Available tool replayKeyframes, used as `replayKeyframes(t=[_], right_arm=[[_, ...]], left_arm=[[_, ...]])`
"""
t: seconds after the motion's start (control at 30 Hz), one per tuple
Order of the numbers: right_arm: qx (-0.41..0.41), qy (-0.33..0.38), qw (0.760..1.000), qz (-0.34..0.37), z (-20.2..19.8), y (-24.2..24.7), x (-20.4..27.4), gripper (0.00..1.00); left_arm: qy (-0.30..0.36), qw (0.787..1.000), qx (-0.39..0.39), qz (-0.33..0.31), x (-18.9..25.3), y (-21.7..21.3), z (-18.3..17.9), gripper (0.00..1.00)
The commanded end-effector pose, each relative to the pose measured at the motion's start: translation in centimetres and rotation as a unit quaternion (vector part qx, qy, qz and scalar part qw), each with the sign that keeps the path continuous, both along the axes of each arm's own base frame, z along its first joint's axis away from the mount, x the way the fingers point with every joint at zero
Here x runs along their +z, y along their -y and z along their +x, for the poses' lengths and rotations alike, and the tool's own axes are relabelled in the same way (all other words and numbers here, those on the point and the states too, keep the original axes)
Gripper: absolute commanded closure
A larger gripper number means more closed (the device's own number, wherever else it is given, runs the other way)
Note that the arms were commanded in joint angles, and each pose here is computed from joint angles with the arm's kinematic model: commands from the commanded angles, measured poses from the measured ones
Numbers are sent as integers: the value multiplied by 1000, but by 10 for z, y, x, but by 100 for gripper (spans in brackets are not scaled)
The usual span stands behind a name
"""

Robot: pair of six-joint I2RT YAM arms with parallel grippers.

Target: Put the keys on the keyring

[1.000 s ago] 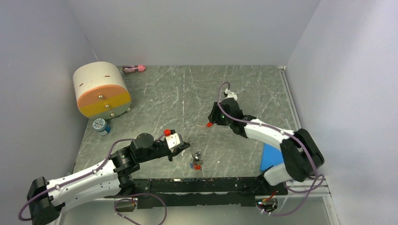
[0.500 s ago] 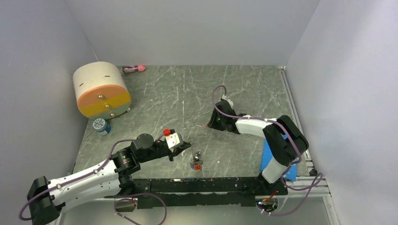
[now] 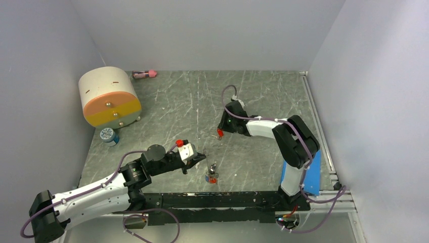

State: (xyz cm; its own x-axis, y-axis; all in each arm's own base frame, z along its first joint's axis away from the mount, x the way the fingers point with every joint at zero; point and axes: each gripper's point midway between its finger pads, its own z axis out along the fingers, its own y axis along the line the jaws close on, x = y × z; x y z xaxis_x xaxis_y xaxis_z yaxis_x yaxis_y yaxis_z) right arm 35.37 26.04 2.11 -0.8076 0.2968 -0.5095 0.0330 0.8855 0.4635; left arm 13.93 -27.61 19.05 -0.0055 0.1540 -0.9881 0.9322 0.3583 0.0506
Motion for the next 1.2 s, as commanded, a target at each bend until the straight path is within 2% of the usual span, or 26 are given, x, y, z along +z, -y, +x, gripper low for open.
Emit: replayKeyframes(t=[0.0, 0.2, 0.27, 0.37, 0.57, 0.73, 0.93, 1.03, 1.07, 1.1, 1.17], right_arm=[[59, 12, 997, -43, 14, -6, -2, 64], [77, 6, 995, -64, 7, 1, 0, 31], [75, 0, 995, -68, 0, 5, 1, 27], [67, -11, 995, -80, -10, 13, 0, 27], [72, -22, 990, -122, -38, 16, -8, 41], [72, -19, 983, -166, -48, 14, -11, 58], [62, -23, 979, -191, -45, 14, -18, 63], [66, -24, 977, -199, -45, 14, -19, 77], [68, -24, 977, -201, -46, 14, -18, 88], [68, -22, 977, -202, -46, 14, -17, 93], [69, -19, 976, -204, -47, 14, -14, 95]], left_arm=[[-7, 1000, 1, -6, 1, 1, -1, 97], [-7, 1000, 1, -1, 1, 0, -1, 98], [-5, 1000, 1, -3, 2, 0, -1, 98], [-6, 1000, 0, -3, 2, 0, -2, 98], [-10, 1000, -1, 1, -2, 0, -3, 97], [-11, 1000, -3, -4, -1, 1, -3, 97], [-12, 1000, -7, -2, -1, 1, -4, 97], [-12, 1000, -6, -2, 0, 0, -5, 97], [-12, 1000, -6, -1, -1, 0, -5, 97], [-12, 1000, -6, -2, -1, -1, -5, 97], [-11, 1000, -6, -4, 0, -1, -5, 97]])
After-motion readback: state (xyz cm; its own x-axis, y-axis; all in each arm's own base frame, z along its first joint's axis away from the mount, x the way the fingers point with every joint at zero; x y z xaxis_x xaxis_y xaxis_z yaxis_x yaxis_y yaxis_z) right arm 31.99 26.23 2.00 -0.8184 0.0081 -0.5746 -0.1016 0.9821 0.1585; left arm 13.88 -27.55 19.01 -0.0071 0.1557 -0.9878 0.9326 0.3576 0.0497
